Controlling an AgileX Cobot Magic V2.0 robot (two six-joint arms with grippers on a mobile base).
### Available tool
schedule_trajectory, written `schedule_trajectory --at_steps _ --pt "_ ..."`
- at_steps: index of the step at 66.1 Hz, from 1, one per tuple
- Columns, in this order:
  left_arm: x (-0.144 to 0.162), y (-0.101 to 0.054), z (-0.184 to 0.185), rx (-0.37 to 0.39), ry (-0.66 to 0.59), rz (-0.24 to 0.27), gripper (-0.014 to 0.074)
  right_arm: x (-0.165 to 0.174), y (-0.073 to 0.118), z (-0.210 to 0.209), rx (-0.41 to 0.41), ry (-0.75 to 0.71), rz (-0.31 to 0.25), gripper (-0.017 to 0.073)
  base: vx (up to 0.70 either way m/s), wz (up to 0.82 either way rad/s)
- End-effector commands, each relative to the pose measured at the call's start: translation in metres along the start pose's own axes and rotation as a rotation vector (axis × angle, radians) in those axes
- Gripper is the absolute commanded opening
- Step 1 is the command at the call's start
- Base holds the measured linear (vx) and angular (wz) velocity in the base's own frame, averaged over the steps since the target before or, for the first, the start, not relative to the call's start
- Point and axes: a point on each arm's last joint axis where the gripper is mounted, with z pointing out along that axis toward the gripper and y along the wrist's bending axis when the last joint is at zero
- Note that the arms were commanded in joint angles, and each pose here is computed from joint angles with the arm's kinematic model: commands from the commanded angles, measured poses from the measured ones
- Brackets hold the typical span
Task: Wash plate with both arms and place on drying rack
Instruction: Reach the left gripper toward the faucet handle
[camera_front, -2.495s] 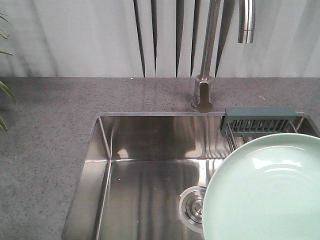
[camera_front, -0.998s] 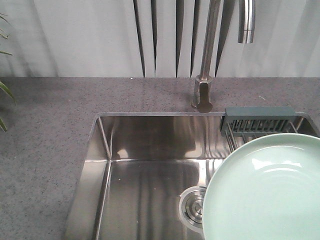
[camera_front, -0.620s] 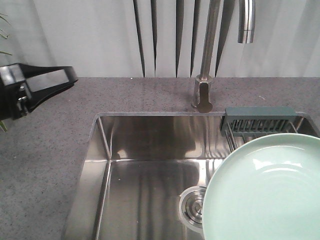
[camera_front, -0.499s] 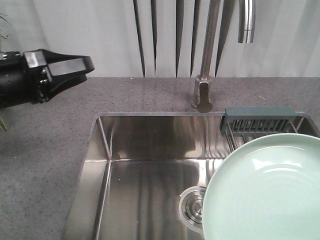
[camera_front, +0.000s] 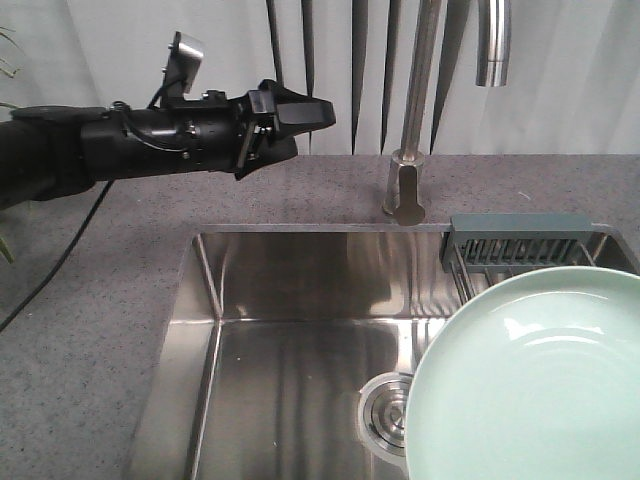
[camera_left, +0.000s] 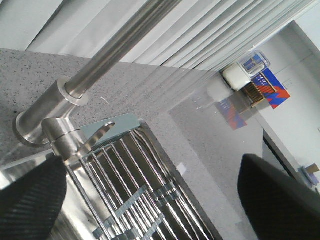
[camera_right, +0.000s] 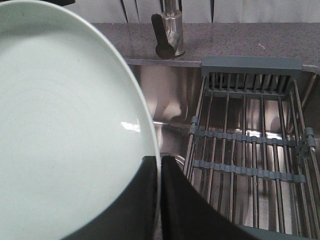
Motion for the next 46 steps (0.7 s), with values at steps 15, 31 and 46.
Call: schedule_trajectory --at_steps 15,31,46 --pt "-0.016 -0.019 0.05 0.132 -0.059 0.007 0.0581 -0.013 0.001 -0.002 0.003 -0.085 0.009 -0.0005 0.0 0.0" --pt "-0.01 -0.018 0.083 0.157 -0.042 0.018 0.058 -0.013 0.001 -0.002 0.003 -0.085 0.009 -0.0005 0.0 0.0" --pt "-0.011 -0.011 0.099 0.108 -0.083 0.025 0.058 -0.013 0.001 -0.002 0.003 -0.085 0.009 -0.0005 0.0 0.0"
